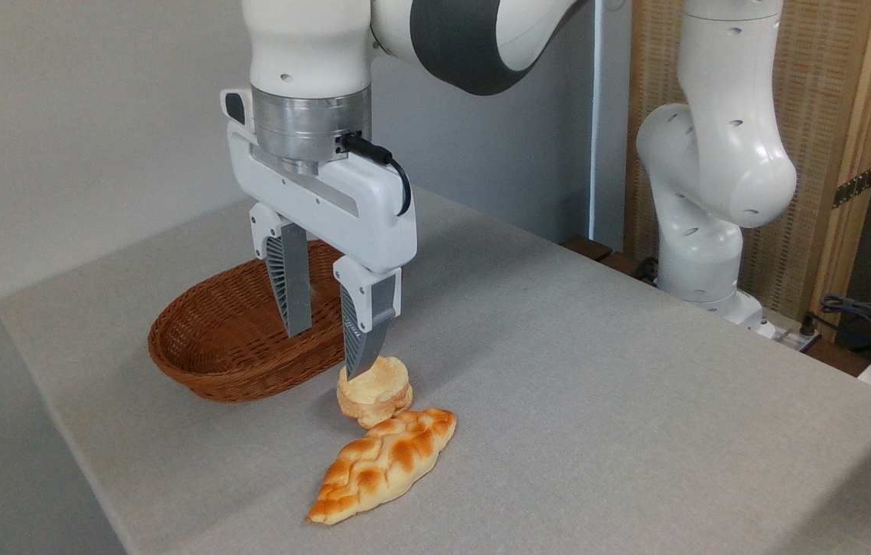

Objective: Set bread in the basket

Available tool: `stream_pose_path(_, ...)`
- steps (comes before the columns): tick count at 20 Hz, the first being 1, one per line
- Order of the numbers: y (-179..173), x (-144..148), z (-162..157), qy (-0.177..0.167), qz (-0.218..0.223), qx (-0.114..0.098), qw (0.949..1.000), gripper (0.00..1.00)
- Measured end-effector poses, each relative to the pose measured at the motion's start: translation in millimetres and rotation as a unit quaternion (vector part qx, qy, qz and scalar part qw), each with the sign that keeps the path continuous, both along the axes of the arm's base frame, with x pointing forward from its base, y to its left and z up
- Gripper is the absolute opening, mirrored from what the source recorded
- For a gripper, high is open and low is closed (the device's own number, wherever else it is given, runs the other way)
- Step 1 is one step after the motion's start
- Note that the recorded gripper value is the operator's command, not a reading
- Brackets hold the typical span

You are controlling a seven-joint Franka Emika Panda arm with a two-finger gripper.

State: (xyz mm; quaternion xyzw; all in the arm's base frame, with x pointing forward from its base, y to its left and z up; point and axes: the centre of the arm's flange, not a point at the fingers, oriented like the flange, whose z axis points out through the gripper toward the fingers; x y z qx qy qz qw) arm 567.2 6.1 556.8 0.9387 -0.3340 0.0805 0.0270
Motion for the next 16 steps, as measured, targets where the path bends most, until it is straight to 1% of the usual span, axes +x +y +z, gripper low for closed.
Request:
stream_pose_path(1, 0.0, 0.0, 0.0, 0.0, 0.0, 0.0, 1.0, 1.0)
stream_pose_path(4, -0.9, -7.1, -6.0, 0.034, -0.003, -0.002, 0.9994, 1.0)
stream_pose_path(6, -1.1, -9.2, -7.6, 0.044, -0.004, -0.002, 0.999, 1.0)
stream_pose_path(13, 1.7, -9.4, -7.3, 0.045, -0.002, -0.002, 0.999, 1.0)
stream_pose_path(16, 11.1, -9.2, -5.6, 0.043, 0.006, -0.003, 0.999, 1.0)
